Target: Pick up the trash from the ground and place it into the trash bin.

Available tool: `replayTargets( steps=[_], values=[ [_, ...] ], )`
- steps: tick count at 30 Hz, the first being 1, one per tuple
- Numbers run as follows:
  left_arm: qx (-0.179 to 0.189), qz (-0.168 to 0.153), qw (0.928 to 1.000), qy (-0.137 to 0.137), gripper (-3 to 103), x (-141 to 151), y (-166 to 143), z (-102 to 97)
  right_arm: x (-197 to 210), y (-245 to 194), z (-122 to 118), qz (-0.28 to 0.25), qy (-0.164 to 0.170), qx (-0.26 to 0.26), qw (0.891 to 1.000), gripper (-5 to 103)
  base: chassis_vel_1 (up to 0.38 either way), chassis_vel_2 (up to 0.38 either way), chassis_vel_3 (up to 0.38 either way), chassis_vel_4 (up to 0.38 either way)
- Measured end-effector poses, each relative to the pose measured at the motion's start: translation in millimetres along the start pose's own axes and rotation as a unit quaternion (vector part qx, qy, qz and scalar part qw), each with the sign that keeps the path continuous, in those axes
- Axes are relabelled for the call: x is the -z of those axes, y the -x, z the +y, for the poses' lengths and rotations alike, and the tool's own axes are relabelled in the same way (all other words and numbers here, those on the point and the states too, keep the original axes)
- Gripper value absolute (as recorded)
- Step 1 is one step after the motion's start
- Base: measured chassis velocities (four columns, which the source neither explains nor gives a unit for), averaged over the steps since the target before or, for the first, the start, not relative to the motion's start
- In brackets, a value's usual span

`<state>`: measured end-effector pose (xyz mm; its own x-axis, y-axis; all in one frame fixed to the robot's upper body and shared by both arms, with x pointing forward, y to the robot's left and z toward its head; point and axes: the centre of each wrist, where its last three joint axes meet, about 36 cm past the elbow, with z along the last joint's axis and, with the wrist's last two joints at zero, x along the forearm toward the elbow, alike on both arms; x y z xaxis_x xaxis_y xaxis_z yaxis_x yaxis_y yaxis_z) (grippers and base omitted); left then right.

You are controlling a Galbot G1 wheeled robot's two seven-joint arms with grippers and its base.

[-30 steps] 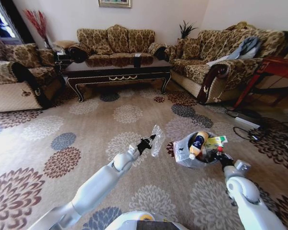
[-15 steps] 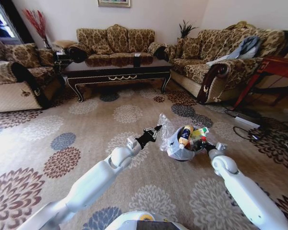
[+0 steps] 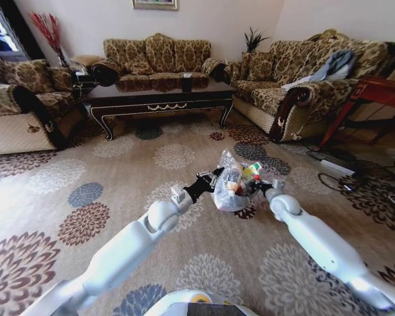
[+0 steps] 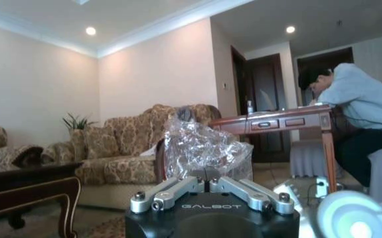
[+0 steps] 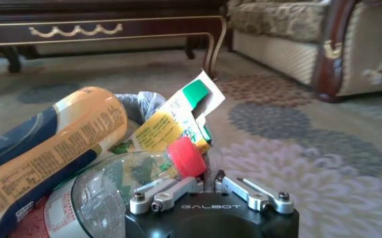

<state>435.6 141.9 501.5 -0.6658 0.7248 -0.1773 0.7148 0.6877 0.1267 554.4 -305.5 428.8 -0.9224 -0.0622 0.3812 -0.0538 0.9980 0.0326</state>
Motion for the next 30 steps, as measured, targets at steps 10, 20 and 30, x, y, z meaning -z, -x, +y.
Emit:
replayTargets(
  steps=[10,20,30],
  values=[
    [0.010,-0.007,0.9999,-0.002,0,16,-20,3.8,17,39,102,0.013,-0.009,0.072,0.997,2,0.000,0.000,0.000,0.000],
    [0.013,0.001,0.9999,-0.005,0,9,-16,13.7,5,27,148,0.031,-0.055,0.103,0.993,2,0.000,0.000,0.000,0.000],
    [0.015,0.007,0.9998,0.008,0,-5,8,33.2,-35,-40,90,0.038,-0.056,0.094,0.993,2,0.000,0.000,0.000,0.000]
  ],
)
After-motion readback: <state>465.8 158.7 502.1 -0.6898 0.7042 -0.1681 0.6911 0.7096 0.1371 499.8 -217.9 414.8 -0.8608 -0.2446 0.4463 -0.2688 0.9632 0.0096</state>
